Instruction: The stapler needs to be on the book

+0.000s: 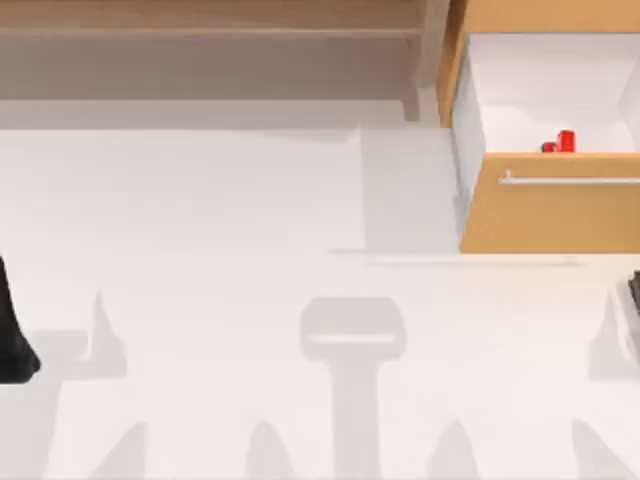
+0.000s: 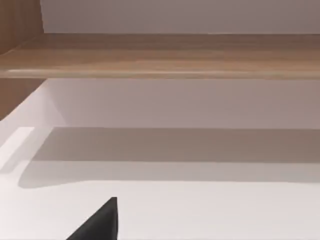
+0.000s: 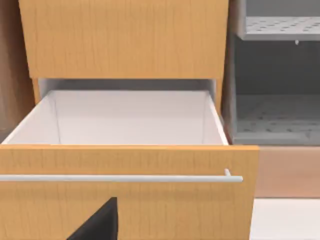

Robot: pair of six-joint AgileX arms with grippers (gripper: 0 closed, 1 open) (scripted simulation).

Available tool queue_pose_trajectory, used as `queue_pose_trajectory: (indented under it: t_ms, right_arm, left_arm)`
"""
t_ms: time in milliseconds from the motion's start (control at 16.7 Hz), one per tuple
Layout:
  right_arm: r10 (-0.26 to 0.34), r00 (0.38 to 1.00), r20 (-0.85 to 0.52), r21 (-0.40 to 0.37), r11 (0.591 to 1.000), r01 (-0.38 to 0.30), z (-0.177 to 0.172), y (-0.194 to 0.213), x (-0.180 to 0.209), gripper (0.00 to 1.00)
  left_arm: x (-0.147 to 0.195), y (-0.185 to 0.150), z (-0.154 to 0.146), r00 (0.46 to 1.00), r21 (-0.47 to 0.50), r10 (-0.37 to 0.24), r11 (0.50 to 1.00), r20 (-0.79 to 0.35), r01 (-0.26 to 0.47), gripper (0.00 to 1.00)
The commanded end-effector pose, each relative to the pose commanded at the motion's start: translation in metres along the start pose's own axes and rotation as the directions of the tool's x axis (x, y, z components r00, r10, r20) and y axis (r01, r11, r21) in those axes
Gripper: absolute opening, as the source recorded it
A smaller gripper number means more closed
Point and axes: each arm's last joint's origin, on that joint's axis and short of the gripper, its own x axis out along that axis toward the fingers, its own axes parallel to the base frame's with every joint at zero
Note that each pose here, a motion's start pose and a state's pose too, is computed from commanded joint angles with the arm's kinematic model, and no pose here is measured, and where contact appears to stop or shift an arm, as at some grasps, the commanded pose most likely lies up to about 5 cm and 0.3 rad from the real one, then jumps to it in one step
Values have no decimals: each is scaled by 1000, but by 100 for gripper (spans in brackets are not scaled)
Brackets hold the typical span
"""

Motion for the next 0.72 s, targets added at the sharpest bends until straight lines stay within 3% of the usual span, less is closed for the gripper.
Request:
queue_pose_trajectory:
  t_ms: [360,720]
  right_arm:
    - [25,997,-69,12,1000,-24,20,2,1,100]
    - [90,934,-347,72,995,-70,97,10,34,100]
  left_arm:
    - [0,0,0,1000,0,0,1000,0,0,100]
    - [0,0,0,1000,0,0,1000,0,0,100]
